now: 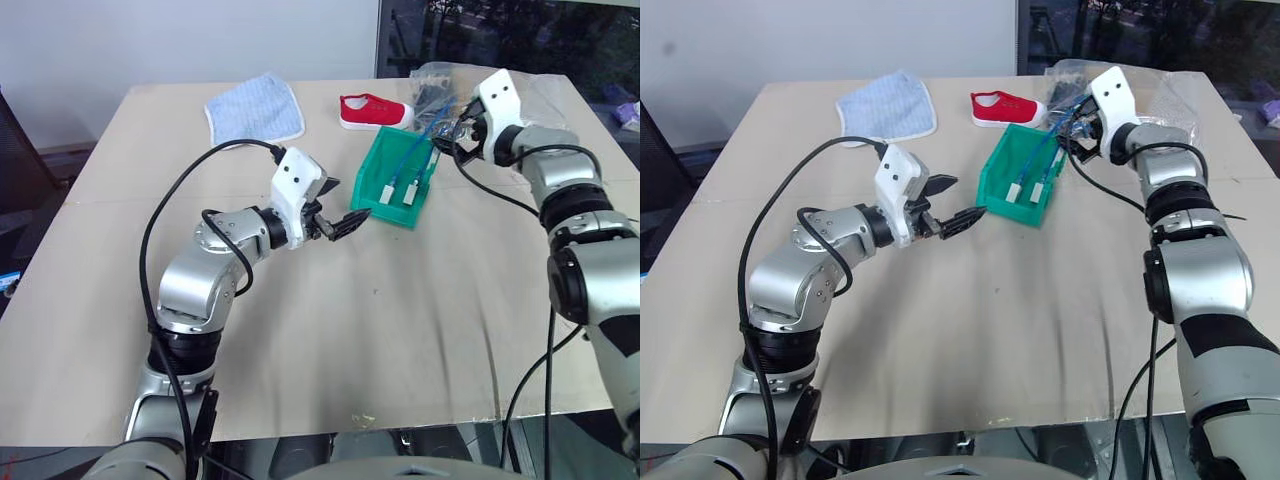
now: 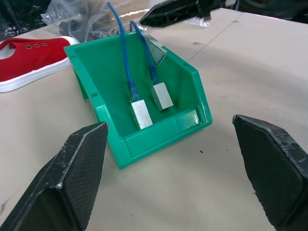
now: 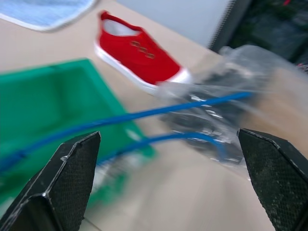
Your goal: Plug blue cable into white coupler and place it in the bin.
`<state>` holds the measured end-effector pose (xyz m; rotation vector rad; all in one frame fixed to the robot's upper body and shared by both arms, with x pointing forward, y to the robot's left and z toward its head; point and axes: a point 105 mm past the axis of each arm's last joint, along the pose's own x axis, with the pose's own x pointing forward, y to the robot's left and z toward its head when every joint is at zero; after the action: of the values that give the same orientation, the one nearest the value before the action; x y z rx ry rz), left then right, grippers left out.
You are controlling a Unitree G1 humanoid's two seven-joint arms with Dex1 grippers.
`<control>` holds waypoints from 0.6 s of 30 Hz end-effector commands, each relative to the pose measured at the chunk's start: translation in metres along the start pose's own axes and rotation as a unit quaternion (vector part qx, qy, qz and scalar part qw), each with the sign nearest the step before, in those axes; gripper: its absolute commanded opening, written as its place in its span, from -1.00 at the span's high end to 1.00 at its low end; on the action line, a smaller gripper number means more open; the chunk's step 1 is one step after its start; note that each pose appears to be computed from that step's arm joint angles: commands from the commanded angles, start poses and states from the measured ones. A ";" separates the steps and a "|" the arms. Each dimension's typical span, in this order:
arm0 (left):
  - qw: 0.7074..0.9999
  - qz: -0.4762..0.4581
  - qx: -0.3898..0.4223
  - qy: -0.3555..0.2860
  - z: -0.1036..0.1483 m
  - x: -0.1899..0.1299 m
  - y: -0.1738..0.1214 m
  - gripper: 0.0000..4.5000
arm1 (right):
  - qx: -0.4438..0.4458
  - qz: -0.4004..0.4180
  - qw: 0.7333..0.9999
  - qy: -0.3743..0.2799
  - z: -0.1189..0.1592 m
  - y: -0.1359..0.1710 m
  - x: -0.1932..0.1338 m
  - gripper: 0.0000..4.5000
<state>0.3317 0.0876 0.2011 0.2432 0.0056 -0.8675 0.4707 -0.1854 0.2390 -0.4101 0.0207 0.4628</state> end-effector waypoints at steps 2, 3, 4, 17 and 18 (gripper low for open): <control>1.000 0.004 0.016 -0.019 0.007 -0.005 0.000 -0.89 | -0.013 -0.006 0.998 -0.069 0.014 -0.019 -0.025 -0.99; 1.000 0.006 0.017 -0.022 0.006 -0.007 0.000 -0.89 | -0.003 0.007 0.996 -0.084 0.013 -0.017 -0.031 -0.99; 0.999 0.007 0.017 -0.028 0.006 -0.009 -0.001 -0.89 | 0.005 0.021 0.995 -0.102 0.012 -0.013 -0.037 -0.99; 0.994 0.097 -0.057 0.007 -0.084 -0.069 -0.037 -0.89 | 0.146 0.108 0.977 -0.108 -0.088 0.084 -0.157 -0.99; 0.994 0.092 -0.055 0.027 -0.098 -0.074 -0.044 -0.89 | 0.142 0.116 0.978 -0.099 -0.095 0.091 -0.166 -0.99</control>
<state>0.2659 0.1363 0.1040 0.1126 0.1124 -0.6690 0.2979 -0.2188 0.1201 -0.0503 0.0071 0.7139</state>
